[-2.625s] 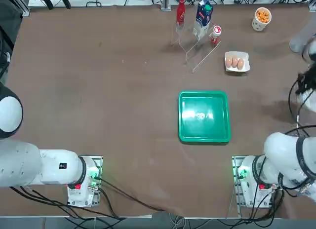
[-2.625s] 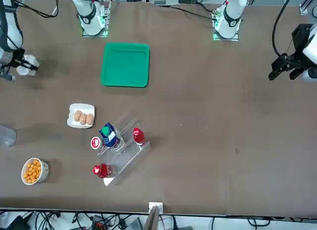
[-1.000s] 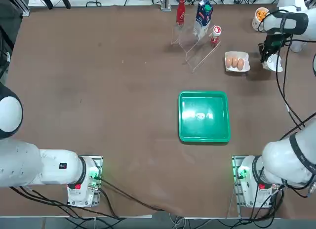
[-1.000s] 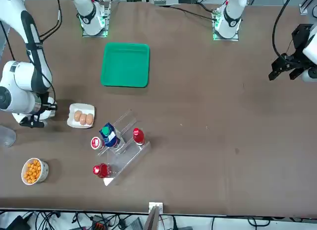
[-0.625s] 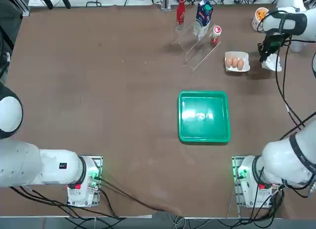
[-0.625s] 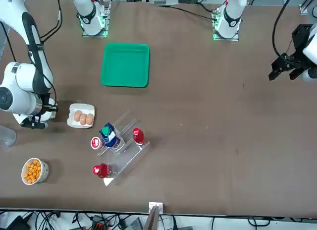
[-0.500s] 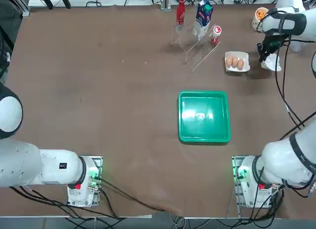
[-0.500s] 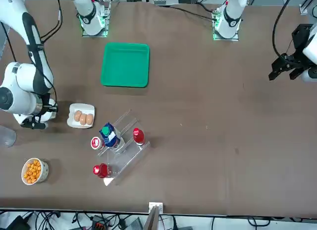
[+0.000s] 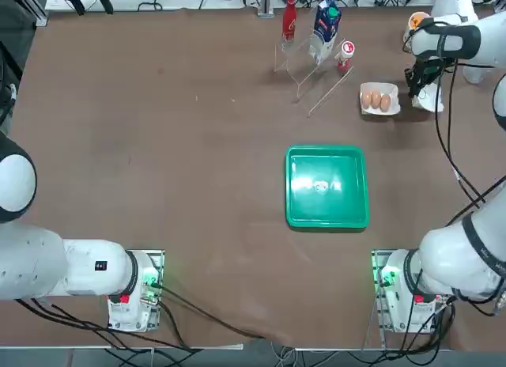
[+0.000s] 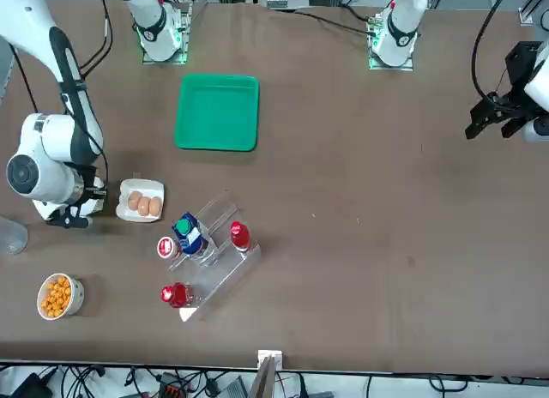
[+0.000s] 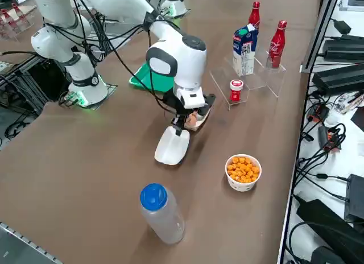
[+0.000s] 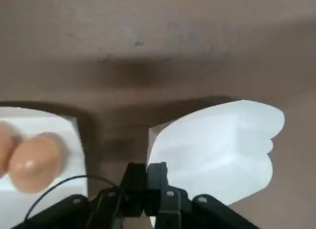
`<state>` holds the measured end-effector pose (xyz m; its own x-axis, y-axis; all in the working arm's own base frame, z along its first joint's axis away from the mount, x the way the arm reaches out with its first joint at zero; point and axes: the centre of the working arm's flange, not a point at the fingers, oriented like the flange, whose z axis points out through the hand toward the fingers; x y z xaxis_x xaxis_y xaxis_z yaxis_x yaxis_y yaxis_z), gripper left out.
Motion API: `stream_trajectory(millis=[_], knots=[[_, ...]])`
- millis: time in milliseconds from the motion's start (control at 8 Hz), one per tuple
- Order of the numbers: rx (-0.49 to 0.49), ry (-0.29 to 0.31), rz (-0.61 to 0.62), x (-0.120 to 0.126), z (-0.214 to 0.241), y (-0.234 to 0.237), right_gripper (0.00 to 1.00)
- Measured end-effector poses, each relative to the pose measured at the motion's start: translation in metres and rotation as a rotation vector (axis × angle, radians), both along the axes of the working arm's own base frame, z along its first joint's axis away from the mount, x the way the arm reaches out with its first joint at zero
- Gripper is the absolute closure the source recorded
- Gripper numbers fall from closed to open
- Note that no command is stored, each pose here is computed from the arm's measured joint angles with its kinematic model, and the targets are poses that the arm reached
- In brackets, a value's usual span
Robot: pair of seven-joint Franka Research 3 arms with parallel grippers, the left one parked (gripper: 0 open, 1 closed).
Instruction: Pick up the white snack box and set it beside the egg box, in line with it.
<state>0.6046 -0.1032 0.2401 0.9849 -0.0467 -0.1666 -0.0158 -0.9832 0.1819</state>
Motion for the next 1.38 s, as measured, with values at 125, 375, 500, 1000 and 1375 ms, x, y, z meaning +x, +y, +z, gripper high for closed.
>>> stream_trajectory(millis=[125, 375, 500, 1000, 1375], knots=[[-0.021, -0.003, 0.008, 0.000, -0.002, -0.004, 0.98], [-0.026, -0.001, -0.002, 0.000, -0.012, -0.006, 0.98], [-0.025, -0.001, -0.008, 0.000, -0.018, -0.005, 0.98], [-0.024, -0.001, -0.017, 0.000, -0.027, -0.005, 0.82], [-0.031, -0.040, -0.028, 0.009, 0.004, -0.005, 0.29]])
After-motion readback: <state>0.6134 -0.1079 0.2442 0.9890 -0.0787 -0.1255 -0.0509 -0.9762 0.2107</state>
